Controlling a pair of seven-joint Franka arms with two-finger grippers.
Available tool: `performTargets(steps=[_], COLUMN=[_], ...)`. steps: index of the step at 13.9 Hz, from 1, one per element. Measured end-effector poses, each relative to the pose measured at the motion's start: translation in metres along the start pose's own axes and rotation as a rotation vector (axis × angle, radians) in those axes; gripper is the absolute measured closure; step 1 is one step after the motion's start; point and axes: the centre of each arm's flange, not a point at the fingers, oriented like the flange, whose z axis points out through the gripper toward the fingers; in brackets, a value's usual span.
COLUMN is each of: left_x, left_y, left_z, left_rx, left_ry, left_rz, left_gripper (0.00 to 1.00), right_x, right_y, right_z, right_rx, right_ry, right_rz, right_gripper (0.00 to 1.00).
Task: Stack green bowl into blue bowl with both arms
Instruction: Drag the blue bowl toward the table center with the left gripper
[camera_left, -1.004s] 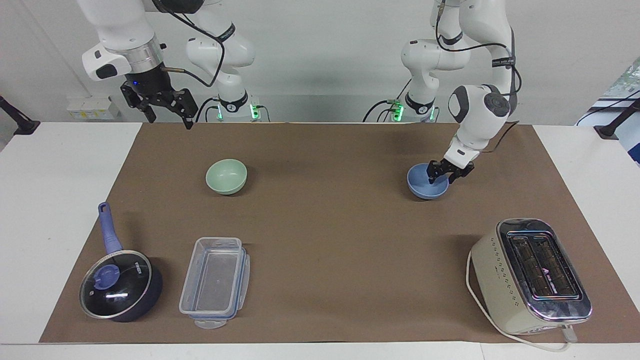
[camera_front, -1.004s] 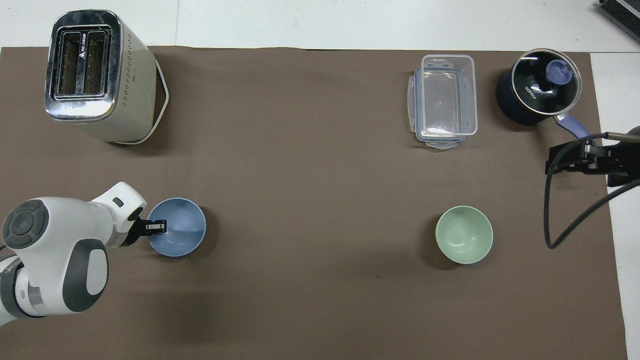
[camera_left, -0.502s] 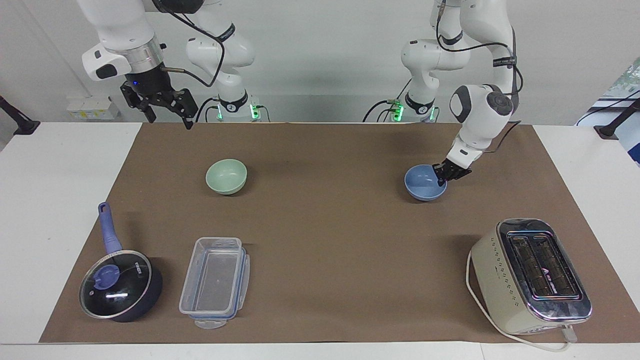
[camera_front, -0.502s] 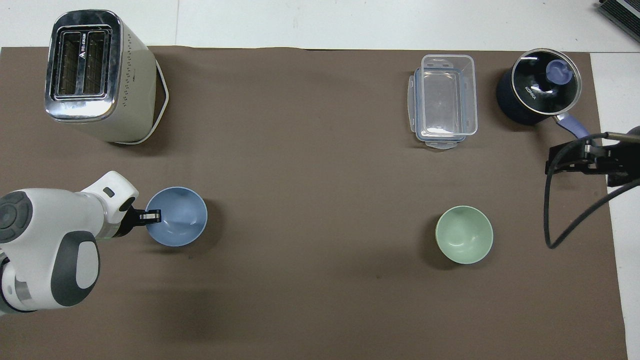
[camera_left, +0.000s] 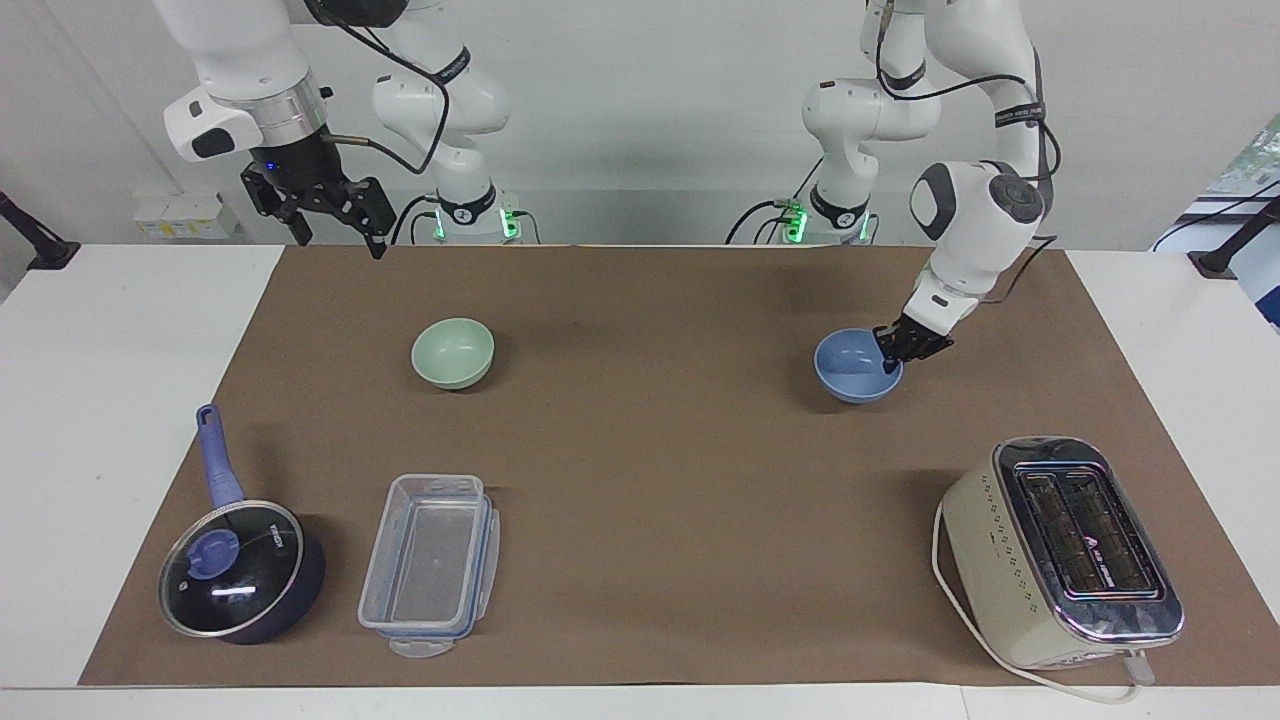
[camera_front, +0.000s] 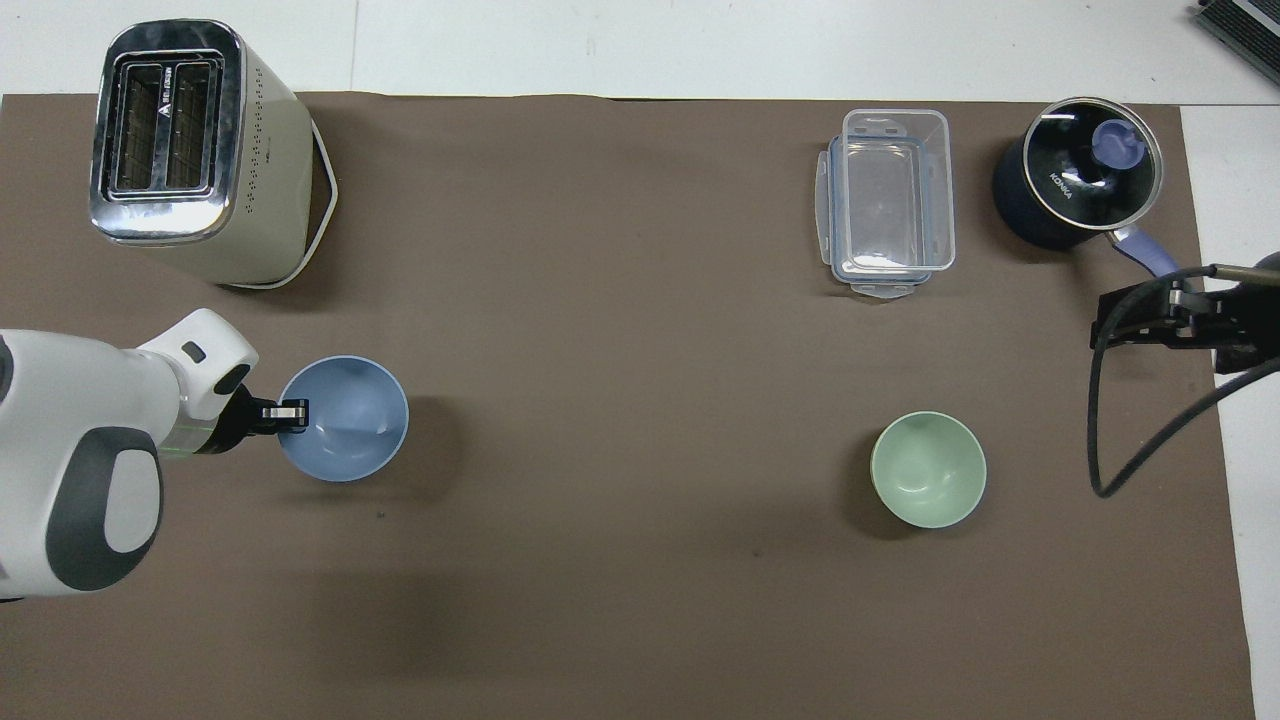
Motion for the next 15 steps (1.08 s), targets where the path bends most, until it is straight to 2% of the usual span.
performTargets(steps=[3, 7, 15], left_x=[-0.002, -0.01, -0.057], left_y=[0.006, 0.045, 0.159], left_z=[0.006, 0.021, 0.083], left_rx=[-0.013, -0.061, -0.06], left_ry=[-0.017, -0.034, 0.03], left_rz=[0.011, 0.041, 0.003], left_gripper=[0.95, 0.95, 0.95], right_x=[0.0, 0.0, 0.0], right_y=[0.0, 0.0, 0.0], right_z=[0.0, 0.0, 0.0], right_rx=[0.0, 0.0, 0.0], right_ry=[0.0, 0.0, -0.001], right_rz=[0.0, 0.0, 0.0], right_gripper=[0.0, 0.0, 0.0])
